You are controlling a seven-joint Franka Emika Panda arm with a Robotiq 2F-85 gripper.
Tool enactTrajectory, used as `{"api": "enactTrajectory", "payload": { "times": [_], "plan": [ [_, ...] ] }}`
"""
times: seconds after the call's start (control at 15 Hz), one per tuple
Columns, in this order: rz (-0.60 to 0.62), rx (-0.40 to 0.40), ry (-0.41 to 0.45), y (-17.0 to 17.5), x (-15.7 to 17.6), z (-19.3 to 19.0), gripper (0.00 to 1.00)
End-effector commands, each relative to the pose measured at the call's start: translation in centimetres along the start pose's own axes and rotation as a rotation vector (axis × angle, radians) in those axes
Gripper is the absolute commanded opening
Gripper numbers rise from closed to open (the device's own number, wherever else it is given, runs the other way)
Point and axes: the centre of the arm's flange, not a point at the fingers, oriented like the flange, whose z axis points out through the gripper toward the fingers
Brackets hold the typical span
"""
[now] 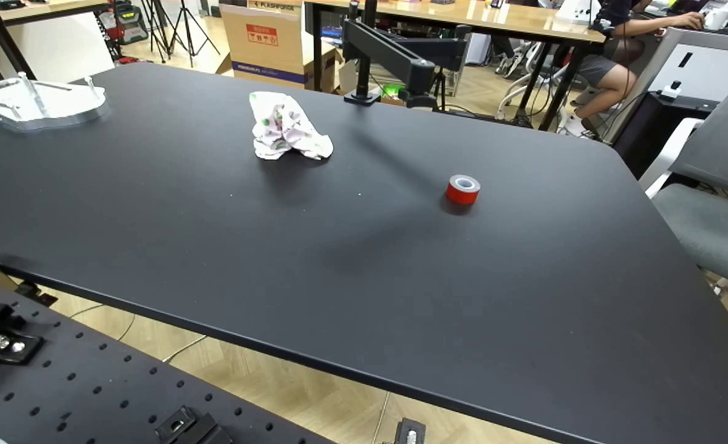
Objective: Hang the white and green cloth on the black stand
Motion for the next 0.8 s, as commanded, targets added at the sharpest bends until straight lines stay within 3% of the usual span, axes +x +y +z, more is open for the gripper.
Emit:
{"api": "enactTrajectory", "payload": {
  "times": [0.0,0.33,0.53,0.73],
  "plan": [
    [-0.056,-0.116,0.041,-4.8,2.9,3.3,1.00],
    [-0.187,-0.166,0.031,-13.2,4.5,7.9,1.00],
    [-0.242,-0.187,0.009,-15.9,4.5,9.9,1.00],
    [-0.215,-0.162,0.009,-17.3,4.9,11.8,1.00]
  ]
}}
